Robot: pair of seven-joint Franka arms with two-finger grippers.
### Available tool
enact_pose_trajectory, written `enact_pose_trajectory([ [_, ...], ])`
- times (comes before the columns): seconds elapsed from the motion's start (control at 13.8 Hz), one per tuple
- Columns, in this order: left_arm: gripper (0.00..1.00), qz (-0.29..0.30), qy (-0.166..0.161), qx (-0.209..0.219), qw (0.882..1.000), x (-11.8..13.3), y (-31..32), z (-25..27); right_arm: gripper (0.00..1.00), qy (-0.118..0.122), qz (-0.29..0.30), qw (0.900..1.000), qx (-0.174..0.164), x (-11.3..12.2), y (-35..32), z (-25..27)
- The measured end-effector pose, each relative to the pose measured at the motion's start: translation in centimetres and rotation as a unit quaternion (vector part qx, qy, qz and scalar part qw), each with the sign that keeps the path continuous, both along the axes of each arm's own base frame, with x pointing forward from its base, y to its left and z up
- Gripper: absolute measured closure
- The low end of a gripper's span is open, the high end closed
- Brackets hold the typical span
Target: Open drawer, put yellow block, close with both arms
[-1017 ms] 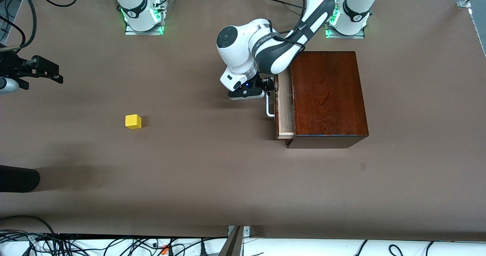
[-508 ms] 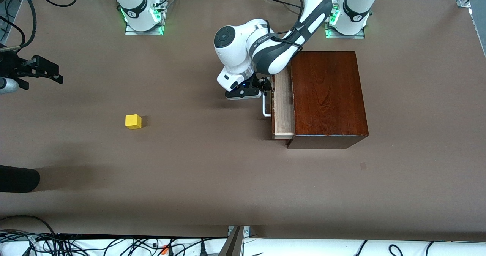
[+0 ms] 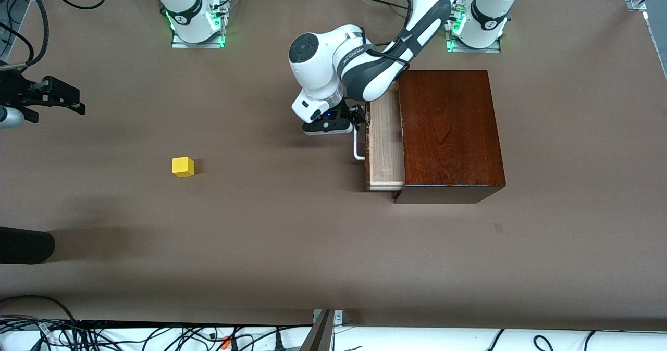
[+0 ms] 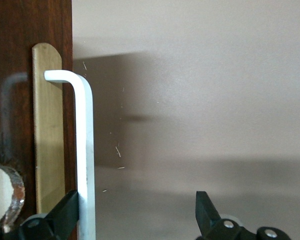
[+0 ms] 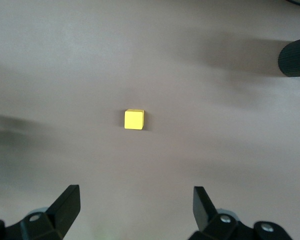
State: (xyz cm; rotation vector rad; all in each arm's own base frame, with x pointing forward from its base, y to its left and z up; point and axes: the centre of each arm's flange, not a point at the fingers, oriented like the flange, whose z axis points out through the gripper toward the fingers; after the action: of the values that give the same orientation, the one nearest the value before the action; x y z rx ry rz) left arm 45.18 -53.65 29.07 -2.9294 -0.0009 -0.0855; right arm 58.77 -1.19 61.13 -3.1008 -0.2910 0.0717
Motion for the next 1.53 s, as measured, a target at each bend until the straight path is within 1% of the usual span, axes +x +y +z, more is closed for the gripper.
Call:
enact_pose_trajectory([
  [0.22,0.0,0.019,-0.002,-0.034,0.999,-0.4,-1.9,0.5,0.0,0.0,-0.002,1.0,0.0,0.0,-0.3,0.0],
  [0.51,0.0,0.037,-0.003,-0.039,0.999,-0.2,-2.4,0.5,0.0,0.0,-0.003,1.0,0.0,0.0,-0.3,0.0],
  [0.87,0.0,0.039,-0.007,-0.055,0.998,-0.3,-3.5,0.8,0.0,0.001,-0.005,1.0,-0.001,0.0,-0.5,-0.1],
  [1.02,0.0,0.041,-0.008,-0.072,0.997,-0.3,-4.2,1.9,0.0,0.001,-0.005,1.0,-0.001,0.1,-0.6,-0.2],
  [1.09,0.0,0.04,-0.007,-0.068,0.997,-0.1,-4.1,2.4,0.0,0.001,-0.006,1.0,-0.001,0.1,-0.6,-0.2],
  [1.23,0.0,0.044,0.008,-0.056,0.997,0.8,-3.0,4.1,0.0,-0.001,-0.006,1.0,-0.001,0.1,-0.6,-0.2],
  [1.31,0.0,0.048,0.02,-0.063,0.997,1.8,-1.9,6.0,0.0,-0.003,-0.006,1.0,-0.001,0.2,-0.7,-0.1],
  [1.38,0.0,0.051,0.033,-0.075,0.995,3.1,-0.2,8.7,0.0,-0.003,-0.006,1.0,-0.001,0.2,-0.7,-0.2],
  [1.53,0.0,0.059,0.054,-0.1,0.992,5.9,5.0,15.8,0.0,-0.002,-0.009,1.0,0.003,0.3,-0.8,-0.3],
])
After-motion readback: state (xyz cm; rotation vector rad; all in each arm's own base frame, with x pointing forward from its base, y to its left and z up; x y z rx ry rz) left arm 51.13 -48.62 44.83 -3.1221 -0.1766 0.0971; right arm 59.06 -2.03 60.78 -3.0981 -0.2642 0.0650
